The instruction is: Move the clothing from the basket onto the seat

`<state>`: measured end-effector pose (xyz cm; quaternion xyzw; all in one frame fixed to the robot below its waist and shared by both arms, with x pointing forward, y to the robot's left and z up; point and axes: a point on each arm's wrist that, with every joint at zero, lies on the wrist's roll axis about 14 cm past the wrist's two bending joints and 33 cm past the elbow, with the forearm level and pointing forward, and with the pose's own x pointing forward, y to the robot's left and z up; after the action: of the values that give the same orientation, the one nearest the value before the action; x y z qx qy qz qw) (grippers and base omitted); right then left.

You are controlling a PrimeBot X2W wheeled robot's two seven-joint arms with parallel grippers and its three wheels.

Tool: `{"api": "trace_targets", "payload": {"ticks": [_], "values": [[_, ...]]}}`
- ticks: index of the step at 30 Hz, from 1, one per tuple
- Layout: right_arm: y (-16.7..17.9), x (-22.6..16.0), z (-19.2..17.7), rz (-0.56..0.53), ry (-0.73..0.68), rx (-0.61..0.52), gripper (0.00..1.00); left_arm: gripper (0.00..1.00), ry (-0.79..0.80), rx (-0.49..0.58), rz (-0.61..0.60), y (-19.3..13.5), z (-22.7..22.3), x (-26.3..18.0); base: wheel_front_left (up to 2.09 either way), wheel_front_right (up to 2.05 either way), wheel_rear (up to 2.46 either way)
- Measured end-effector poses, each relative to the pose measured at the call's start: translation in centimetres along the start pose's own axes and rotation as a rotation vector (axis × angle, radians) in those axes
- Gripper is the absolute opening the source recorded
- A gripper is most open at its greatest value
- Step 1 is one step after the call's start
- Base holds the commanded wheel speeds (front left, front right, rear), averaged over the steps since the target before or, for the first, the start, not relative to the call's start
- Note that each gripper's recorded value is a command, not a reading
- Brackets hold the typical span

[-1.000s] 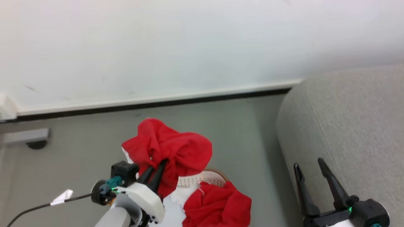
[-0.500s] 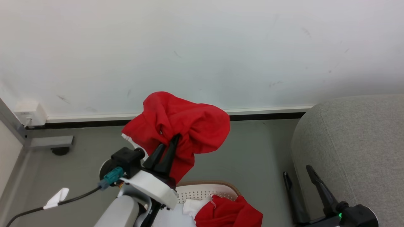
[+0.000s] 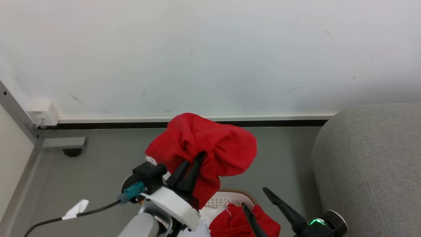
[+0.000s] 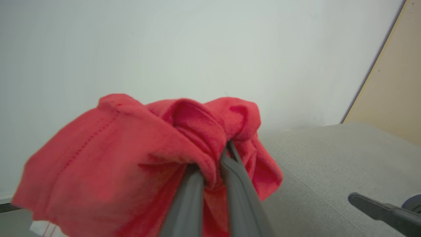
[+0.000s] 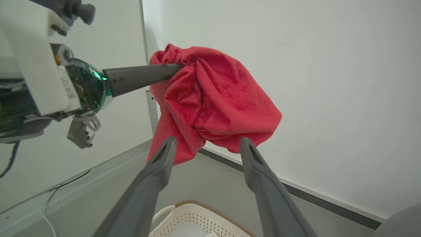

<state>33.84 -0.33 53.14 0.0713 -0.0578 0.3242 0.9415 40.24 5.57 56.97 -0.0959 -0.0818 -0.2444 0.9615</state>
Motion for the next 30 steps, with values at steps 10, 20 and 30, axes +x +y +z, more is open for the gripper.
{"api": "trace_targets", "payload": {"ticks": [10,20,30], "values": [[4.4,3.3,-2.0,0.174,0.071,0.015,1.0,0.0,0.037,-0.033,-0.064,-3.1,-0.8,-1.4,0.0,0.0,0.0],[4.8,4.3,-4.7,0.187,0.157,0.021,1.0,0.0,0.048,-0.074,-0.15,-6.7,-0.7,-3.0,0.0,0.0,0.0],[3.8,5.2,-3.9,0.154,0.132,0.026,0.0,0.0,0.064,-0.096,-0.169,-7.3,-0.9,-3.6,0.0,0.0,0.0]]}}
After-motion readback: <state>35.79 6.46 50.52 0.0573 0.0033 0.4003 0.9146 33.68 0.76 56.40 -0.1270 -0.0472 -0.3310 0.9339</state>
